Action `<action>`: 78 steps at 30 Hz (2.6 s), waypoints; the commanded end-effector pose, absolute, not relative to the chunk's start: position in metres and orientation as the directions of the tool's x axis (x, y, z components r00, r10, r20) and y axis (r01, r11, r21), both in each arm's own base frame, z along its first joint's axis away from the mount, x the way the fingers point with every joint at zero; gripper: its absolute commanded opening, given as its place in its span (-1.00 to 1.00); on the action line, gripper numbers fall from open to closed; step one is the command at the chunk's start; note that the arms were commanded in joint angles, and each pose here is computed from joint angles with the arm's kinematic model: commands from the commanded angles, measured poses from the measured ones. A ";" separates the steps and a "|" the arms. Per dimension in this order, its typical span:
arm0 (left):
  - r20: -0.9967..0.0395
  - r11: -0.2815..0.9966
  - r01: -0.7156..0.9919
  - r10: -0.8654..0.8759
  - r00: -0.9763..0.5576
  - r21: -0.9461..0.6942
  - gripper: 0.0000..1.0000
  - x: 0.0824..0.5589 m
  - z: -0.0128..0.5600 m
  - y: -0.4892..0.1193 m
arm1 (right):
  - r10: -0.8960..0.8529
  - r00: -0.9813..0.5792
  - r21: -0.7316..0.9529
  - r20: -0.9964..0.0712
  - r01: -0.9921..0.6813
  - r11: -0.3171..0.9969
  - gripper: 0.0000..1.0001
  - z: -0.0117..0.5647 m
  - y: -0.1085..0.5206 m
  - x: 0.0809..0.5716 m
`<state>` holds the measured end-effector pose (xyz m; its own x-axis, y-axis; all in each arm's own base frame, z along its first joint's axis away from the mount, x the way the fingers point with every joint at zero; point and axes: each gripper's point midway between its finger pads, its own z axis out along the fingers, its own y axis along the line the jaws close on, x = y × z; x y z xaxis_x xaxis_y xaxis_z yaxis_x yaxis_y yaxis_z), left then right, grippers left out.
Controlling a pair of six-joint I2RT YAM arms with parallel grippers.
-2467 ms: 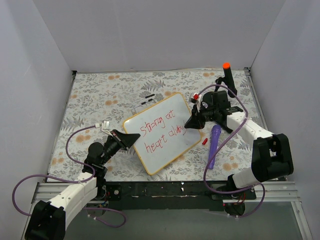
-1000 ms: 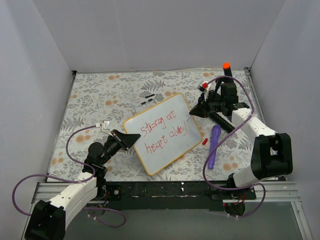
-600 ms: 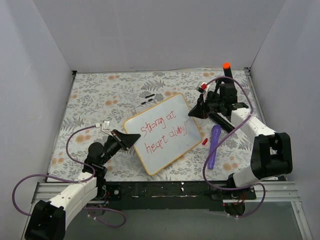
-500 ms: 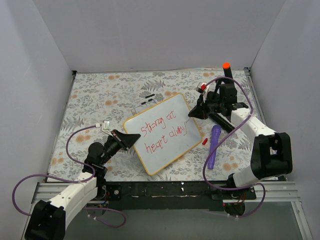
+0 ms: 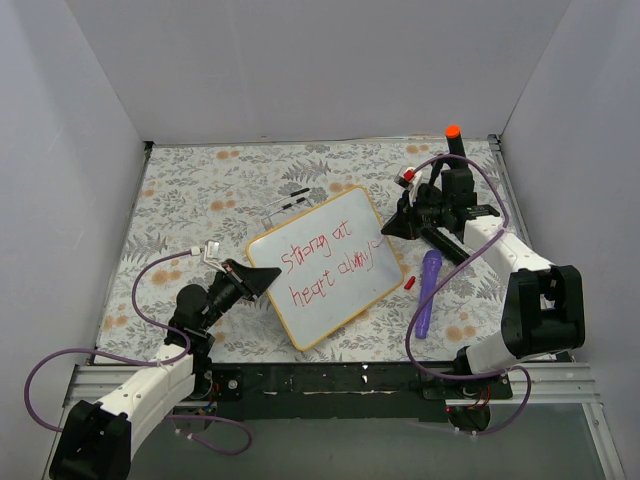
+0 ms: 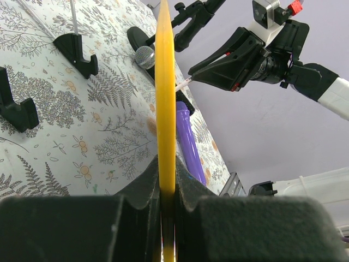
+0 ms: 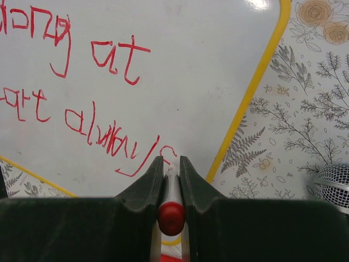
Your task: Write a sentence on the whiteboard
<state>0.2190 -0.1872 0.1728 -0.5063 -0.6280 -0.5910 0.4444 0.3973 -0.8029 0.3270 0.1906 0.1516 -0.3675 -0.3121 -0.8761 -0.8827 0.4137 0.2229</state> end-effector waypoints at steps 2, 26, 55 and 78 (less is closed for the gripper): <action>-0.585 0.327 0.525 -0.671 -0.457 -0.786 -1.00 0.207 0.189 -0.185 | -0.325 -0.345 0.194 -0.880 -0.888 0.416 -0.97 0.155 0.186 0.326; -0.585 0.329 0.524 -0.669 -0.457 -0.786 -1.00 0.207 0.189 -0.185 | -0.267 -0.316 0.226 -0.911 -0.921 0.318 -0.97 0.192 0.208 0.314; -0.617 0.358 0.547 -0.666 -0.418 -0.757 -1.00 0.208 0.203 -0.182 | -0.041 -0.146 0.142 -0.988 -0.985 0.099 -0.97 0.264 0.176 0.237; -0.713 0.431 0.625 -0.630 -0.307 -0.651 -1.00 0.222 0.264 -0.183 | 0.008 -0.154 0.154 -0.988 -0.985 0.078 -0.97 0.262 0.161 0.223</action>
<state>0.2194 -0.1840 0.1907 -0.4602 -0.5841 -0.6686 0.4861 0.4644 -0.7403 0.2303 0.1610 0.2539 -0.2065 0.0015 -0.9784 -0.9727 0.1083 0.2054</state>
